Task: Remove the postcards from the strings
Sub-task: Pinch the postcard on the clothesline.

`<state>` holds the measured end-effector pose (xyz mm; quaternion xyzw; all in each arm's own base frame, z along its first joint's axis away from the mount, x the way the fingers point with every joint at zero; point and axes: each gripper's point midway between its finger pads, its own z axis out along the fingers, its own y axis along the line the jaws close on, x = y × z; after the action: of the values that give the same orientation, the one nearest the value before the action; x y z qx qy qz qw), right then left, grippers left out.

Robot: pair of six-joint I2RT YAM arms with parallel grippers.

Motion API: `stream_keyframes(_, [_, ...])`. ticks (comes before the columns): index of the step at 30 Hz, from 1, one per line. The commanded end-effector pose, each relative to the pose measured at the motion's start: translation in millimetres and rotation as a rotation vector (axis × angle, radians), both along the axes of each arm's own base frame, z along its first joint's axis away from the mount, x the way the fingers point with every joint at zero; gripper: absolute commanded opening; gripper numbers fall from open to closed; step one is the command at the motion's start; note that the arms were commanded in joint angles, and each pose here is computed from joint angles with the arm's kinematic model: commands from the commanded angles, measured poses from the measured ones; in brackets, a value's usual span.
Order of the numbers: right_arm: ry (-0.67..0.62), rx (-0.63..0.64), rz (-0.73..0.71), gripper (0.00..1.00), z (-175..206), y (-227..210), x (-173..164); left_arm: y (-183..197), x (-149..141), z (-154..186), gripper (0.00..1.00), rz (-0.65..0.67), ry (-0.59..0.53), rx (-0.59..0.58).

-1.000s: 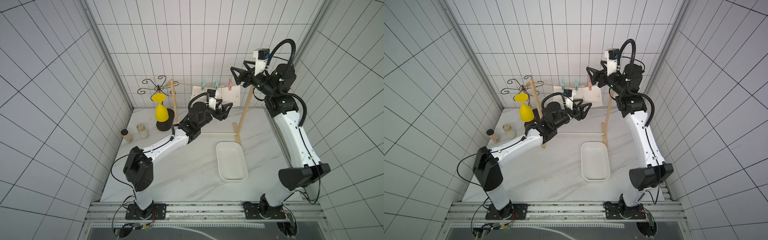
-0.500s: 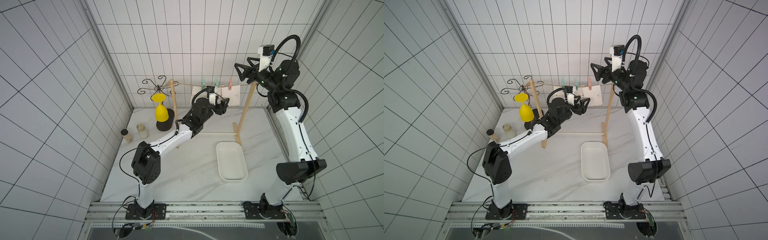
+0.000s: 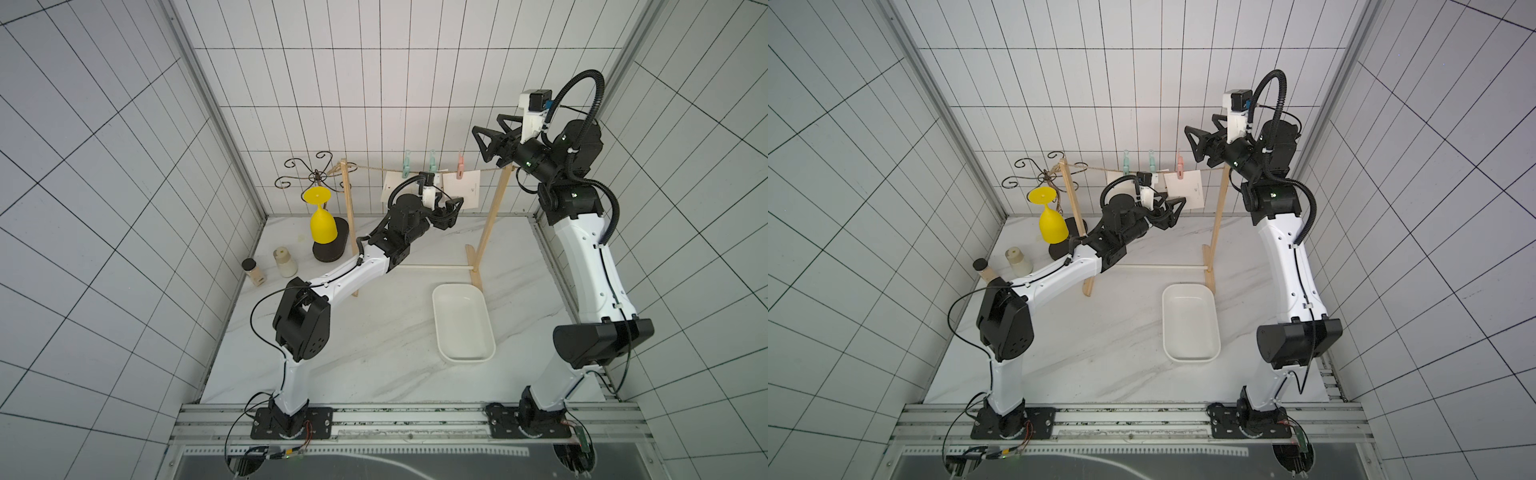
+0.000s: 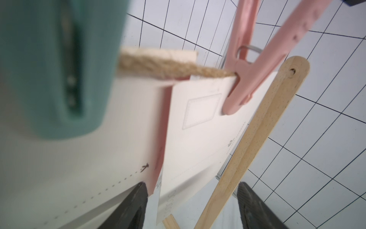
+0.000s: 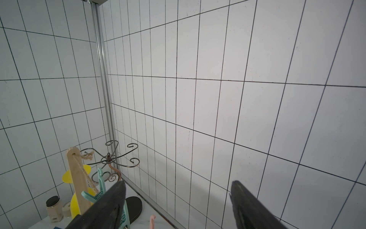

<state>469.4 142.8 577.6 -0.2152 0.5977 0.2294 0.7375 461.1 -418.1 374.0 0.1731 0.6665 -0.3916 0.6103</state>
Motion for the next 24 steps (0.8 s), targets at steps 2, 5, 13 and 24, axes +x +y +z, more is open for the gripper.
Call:
stream_keyframes(2, [-0.068,0.004,0.008,0.84,21.6,-4.2,-12.9,-9.8,-9.0,5.9,0.72,-0.073,-0.037,-0.036])
stream_keyframes(5, [-0.068,0.004,0.008,0.84,21.1,-4.4,-14.5,-11.7,-14.9,6.6,0.71,-0.105,-0.048,-0.048])
stream_keyframes(13, [-0.073,0.007,-0.003,0.84,21.1,-7.8,-18.6,-15.4,-22.4,4.3,0.67,-0.159,-0.047,-0.089])
stream_keyframes(24, [-0.078,0.007,-0.009,0.84,21.0,-10.4,-20.6,-7.6,-16.5,3.7,0.66,-0.14,-0.047,-0.123])
